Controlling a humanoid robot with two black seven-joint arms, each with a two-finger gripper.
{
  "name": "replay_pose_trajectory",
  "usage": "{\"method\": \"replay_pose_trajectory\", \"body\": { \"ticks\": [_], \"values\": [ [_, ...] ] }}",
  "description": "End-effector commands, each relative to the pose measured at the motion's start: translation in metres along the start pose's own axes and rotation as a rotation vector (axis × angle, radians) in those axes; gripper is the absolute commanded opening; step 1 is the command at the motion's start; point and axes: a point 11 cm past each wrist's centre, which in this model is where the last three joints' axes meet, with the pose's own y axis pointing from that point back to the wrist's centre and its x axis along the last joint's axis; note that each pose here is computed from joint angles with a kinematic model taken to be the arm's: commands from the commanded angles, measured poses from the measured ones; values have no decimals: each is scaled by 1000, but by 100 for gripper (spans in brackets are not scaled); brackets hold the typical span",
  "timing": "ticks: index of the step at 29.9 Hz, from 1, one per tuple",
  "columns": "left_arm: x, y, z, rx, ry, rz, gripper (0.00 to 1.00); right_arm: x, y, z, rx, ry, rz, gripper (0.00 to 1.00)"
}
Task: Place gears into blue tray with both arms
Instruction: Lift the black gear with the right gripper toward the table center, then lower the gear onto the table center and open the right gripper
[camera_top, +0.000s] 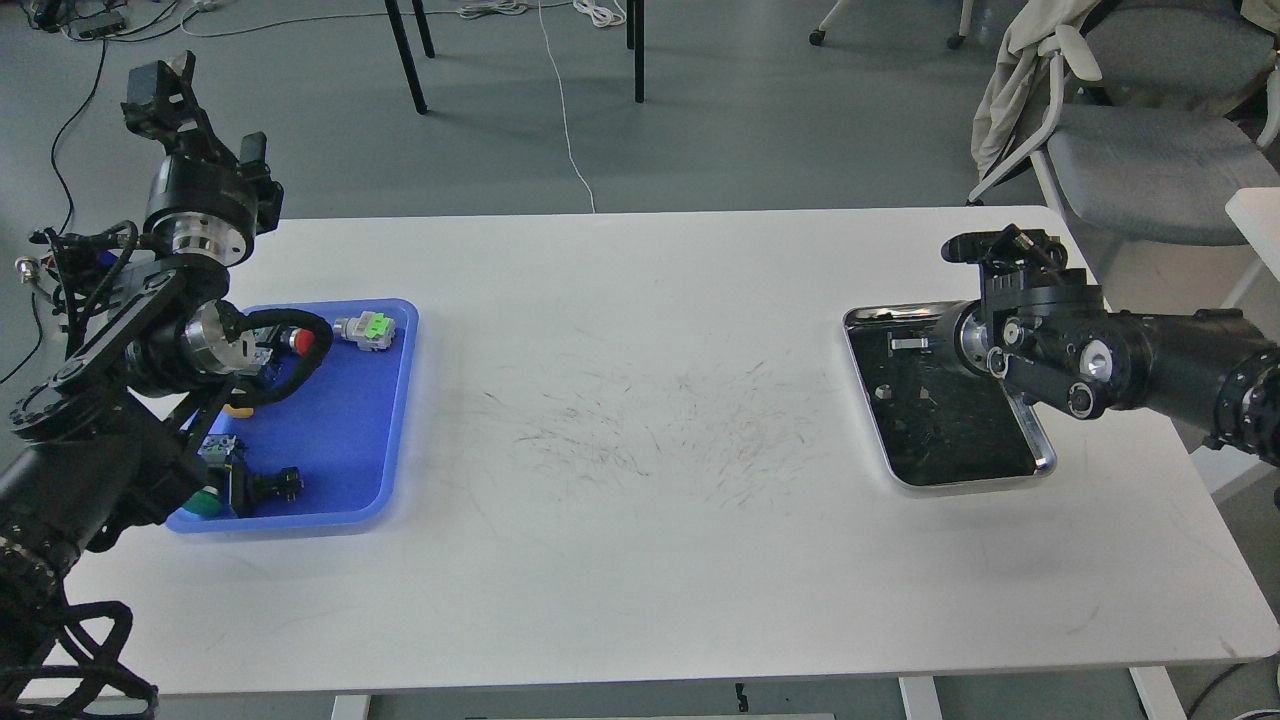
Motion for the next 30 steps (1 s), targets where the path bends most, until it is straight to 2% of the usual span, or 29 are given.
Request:
{"method": "replay_pose_trajectory", "body": {
  "ticks": [1,4,8,11,14,18,26,30],
  "values": [
    [2,0,1,0,-3,4,98,58,38,-20,67,12,97,4],
    [4,-1,3,-4,-9,5,98,104,77,-37,143,-22,177,4],
    [7,-1,4,-5,-13,8,98,119,100,-75,251,-41,185,4],
    [7,-1,4,-4,-13,8,98,108,95,-115,356,-22,160,4],
    [10,1,2,0,-17,13,98,70,75,-172,497,-14,107,4],
    [14,3,0,4,-24,18,98,30,56,-239,586,-15,85,4],
    [19,2,6,-3,-34,23,98,-5,19,-216,536,-149,111,5],
    [22,3,4,0,-37,26,98,-20,19,-223,562,-167,77,5]
  ]
}}
